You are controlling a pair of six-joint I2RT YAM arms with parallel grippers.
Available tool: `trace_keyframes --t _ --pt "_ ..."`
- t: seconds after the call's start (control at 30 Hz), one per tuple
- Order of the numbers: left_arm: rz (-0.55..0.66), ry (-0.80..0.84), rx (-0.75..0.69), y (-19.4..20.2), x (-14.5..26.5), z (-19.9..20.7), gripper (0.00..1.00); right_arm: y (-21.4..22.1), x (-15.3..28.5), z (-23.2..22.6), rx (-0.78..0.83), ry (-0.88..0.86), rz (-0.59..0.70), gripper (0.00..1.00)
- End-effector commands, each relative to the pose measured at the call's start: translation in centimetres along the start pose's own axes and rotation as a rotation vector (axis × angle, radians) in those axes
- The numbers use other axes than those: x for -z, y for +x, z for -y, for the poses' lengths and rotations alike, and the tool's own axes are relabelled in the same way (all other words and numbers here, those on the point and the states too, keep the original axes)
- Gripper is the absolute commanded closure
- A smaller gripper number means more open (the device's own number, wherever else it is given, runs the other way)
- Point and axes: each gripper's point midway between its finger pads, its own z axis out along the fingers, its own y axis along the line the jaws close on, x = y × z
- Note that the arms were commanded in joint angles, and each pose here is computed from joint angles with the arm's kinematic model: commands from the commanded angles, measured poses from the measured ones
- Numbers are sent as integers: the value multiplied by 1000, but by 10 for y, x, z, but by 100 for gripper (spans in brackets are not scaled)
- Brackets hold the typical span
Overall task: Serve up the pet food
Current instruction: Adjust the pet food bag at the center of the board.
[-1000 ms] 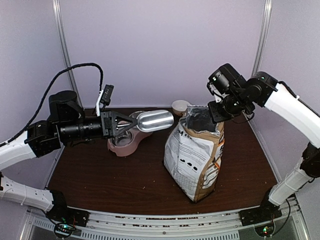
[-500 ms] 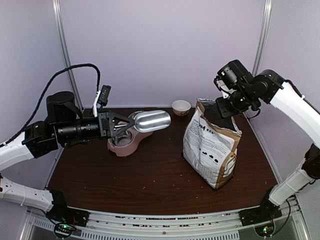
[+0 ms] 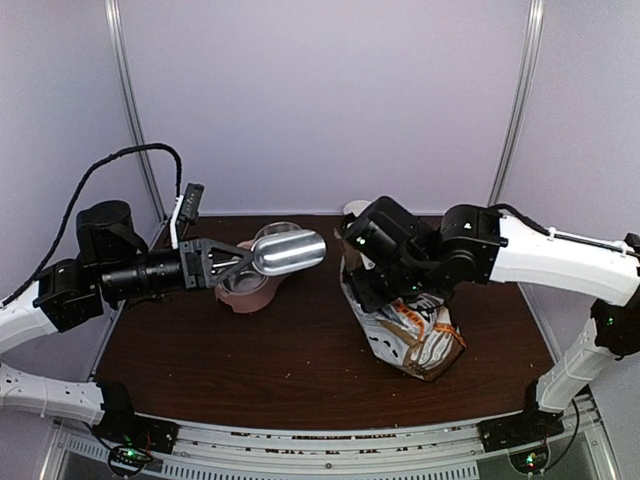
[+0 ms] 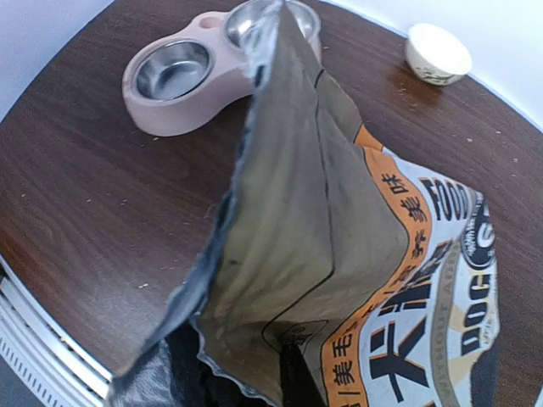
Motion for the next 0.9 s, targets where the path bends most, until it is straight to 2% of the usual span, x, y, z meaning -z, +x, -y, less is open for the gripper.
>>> trace_keyframes --t 0.0,0.2,0.33,0.5,0.87 --pt "49 28 -21 -9 7 8 100 16 -18 -62 -55 -133 -24 100" --pt "38 19 -29 -5 7 5 100 33 -31 -122 -61 -286 -56 100" --pt "48 12 -24 -6 11 3 100 42 -40 -134 -50 -285 -76 100" --pt "51 -13 -25 -2 15 -4 100 40 -39 -126 -54 -254 -59 100" --pt "49 -5 -46 1 19 -5 100 26 -20 -70 -104 -116 36 100"
